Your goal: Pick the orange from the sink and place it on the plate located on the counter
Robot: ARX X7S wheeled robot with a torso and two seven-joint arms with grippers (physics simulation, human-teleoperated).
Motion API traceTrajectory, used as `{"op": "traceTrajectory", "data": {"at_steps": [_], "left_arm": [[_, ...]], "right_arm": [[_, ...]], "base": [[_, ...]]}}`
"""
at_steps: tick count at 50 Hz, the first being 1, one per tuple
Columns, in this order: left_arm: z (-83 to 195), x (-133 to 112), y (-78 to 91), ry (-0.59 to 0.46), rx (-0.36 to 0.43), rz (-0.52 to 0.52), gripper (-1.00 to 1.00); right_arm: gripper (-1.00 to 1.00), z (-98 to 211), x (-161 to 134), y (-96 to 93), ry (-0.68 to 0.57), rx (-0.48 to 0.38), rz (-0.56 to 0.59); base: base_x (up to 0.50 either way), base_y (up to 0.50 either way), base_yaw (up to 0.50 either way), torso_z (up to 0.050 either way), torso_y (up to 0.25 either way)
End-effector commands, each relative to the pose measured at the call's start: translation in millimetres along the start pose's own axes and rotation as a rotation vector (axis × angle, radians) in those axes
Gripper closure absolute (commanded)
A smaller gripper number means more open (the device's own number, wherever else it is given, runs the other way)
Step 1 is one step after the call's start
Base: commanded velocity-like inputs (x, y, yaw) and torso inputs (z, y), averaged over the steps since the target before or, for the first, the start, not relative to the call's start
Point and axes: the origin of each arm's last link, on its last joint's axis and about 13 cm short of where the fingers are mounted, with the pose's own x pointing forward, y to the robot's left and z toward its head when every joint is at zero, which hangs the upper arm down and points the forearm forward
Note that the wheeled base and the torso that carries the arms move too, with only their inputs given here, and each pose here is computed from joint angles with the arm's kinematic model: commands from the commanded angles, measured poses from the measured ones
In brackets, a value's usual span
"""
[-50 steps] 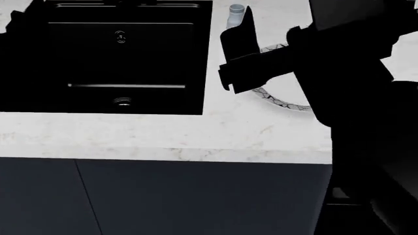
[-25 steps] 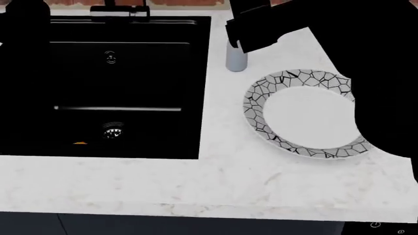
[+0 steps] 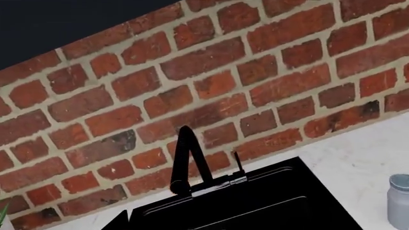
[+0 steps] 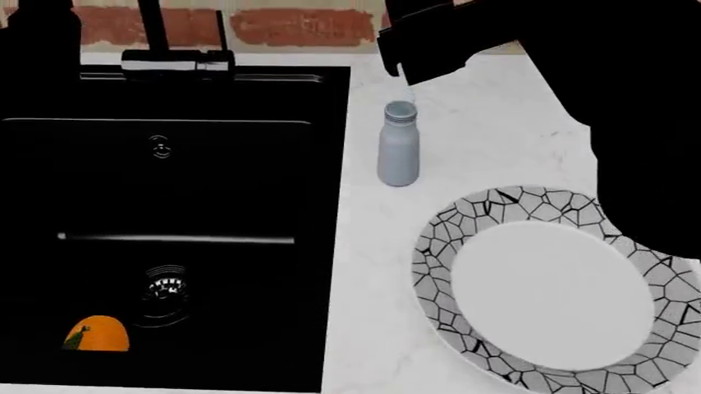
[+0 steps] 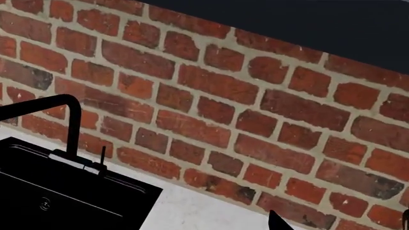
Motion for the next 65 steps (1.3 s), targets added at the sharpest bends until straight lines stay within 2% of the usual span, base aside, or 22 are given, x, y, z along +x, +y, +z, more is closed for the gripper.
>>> {"op": "traceTrajectory", "data": {"at_steps": [1,11,37,38,39,41,46,65], "left_arm": [[-22.1,11.2,-11.2,0.039,-0.091,-0.003,-1.00],[-23.5,9.4,-12.3,0.049,-0.086,0.016,-1.00],[-22.5,3.8,-12.8,0.072,-0.091,0.020,-1.00],[-24.2,4.9,-14.0,0.075,-0.078,0.016,-1.00],[-23.5,3.0,-13.5,0.068,-0.087,0.011,-1.00],[-24.0,2.6,-13.4,0.077,-0.104,-0.012,-1.00],[-25.1,1.9,-13.6,0.082,-0.078,0.013,-1.00],[-23.6,4.7,-14.3,0.080,-0.079,0.022,-1.00]], "right_arm": [[-1.00,-10.4,1.5,6.9,0.006,0.001,-0.001],[-1.00,-11.0,1.9,7.0,0.011,0.001,0.003],[-1.00,-9.6,1.8,7.3,0.009,-0.002,0.005],[-1.00,-10.7,6.2,2.0,0.007,-0.003,-0.039],[-1.00,-9.6,2.7,6.2,0.008,-0.002,0.005],[-1.00,-8.9,1.2,6.5,0.008,0.000,0.005],[-1.00,-8.6,0.6,6.2,0.008,-0.002,0.003],[-1.00,-8.8,0.4,6.2,0.009,-0.004,0.004]], "base": [[0.40,0.00,0.00,0.000,0.000],[0.36,0.00,0.00,0.000,0.001],[0.00,0.00,0.00,0.000,0.000],[0.00,0.00,0.00,0.000,0.000],[0.00,0.00,0.00,0.000,0.000],[0.00,0.00,0.00,0.000,0.000],[0.00,0.00,0.00,0.000,0.000],[0.00,0.00,0.00,0.000,-0.245]]}}
